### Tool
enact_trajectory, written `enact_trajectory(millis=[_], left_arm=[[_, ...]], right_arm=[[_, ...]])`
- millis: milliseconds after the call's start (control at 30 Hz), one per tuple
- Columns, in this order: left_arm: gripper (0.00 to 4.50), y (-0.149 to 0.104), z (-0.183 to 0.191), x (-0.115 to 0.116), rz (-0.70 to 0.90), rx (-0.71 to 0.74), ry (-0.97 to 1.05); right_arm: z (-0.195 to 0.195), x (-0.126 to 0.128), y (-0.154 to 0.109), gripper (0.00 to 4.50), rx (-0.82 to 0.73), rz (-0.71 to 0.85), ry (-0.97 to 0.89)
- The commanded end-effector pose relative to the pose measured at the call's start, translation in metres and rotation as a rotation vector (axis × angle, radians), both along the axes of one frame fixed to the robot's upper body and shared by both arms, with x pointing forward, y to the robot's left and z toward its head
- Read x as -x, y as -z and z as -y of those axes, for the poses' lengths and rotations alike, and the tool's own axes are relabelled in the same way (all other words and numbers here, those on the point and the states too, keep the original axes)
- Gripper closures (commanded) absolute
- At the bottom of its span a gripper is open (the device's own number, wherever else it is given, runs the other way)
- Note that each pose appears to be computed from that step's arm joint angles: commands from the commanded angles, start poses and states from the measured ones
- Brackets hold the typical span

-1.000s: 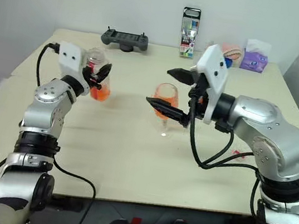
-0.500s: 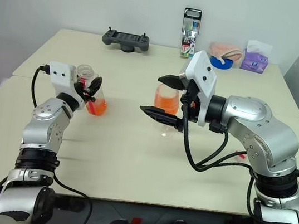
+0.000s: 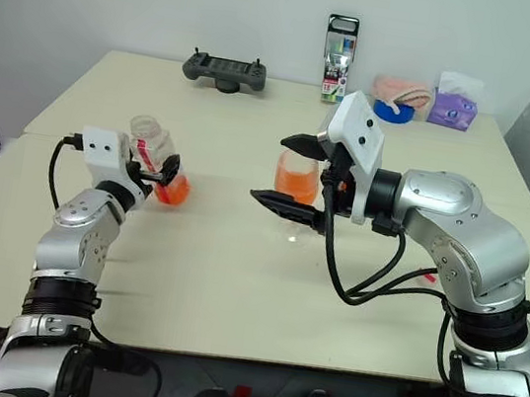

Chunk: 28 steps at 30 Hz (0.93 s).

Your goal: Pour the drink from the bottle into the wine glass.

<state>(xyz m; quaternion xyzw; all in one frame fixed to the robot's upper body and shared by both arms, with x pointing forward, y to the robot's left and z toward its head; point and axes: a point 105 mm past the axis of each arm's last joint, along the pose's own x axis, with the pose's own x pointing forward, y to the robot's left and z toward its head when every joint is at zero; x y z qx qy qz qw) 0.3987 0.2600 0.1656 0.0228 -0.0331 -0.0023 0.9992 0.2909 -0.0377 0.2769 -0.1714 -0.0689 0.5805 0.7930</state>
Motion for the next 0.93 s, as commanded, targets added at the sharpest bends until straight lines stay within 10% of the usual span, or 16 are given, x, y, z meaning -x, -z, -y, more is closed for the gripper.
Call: enact_trajectory(millis=[33, 433, 700, 933], left_arm=[[0.04, -0.021, -0.002, 0.012, 0.050, -0.040, 0.006], [0.04, -0.085, -0.010, 0.068, 0.061, -0.132, 0.114], [0.04, -0.113, 0.055, 0.120, 0.026, -0.090, 0.707], [0.04, -0.119, 0.066, 0.127, -0.003, -0.113, 0.813]], right_arm=[[0.002, 0.005, -0.011, 0.00, -0.003, 0.052, -0.019], [0.021, -0.009, -0.014, 0.00, 0.018, 0.074, 0.028], [0.068, -0.022, -0.027, 0.00, -0.069, 0.016, 0.171], [0.107, -0.018, -0.020, 0.00, -0.100, -0.046, 0.265]])
